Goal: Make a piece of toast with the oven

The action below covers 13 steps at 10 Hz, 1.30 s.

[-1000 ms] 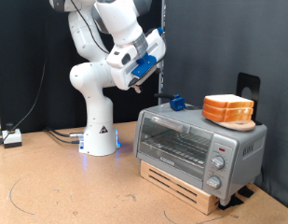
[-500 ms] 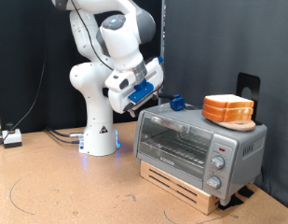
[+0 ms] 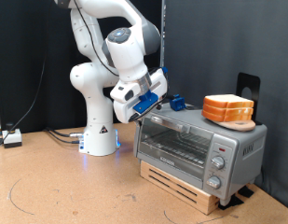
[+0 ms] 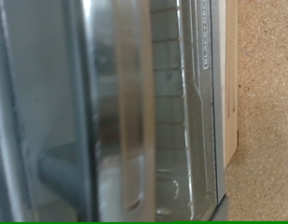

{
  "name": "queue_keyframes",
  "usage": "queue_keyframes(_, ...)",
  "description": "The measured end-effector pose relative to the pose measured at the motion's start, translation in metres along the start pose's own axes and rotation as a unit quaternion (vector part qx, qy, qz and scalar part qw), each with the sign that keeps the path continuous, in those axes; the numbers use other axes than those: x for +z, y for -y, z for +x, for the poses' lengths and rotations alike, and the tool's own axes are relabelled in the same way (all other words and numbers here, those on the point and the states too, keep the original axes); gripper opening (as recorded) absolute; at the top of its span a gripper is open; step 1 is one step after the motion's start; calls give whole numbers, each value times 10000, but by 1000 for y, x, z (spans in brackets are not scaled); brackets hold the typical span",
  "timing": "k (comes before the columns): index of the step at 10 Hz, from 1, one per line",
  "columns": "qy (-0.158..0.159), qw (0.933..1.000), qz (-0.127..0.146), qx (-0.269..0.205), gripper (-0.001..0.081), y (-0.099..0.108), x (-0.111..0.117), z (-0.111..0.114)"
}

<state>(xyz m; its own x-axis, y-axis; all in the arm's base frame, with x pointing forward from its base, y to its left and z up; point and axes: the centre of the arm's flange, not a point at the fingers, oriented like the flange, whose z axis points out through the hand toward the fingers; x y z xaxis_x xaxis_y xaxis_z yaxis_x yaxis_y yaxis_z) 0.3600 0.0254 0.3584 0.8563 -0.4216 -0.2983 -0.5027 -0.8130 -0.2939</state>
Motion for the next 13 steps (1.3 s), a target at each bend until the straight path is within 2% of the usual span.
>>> queue_keyframes(5, -201, 9992, -91, 329, 809, -5, 14, 25)
queue_keyframes(9, -277, 9977, -54, 621, 809, -14, 9, 53)
queue_keyframes(13, -263, 9965, -114, 789, 809, -21, 10, 71)
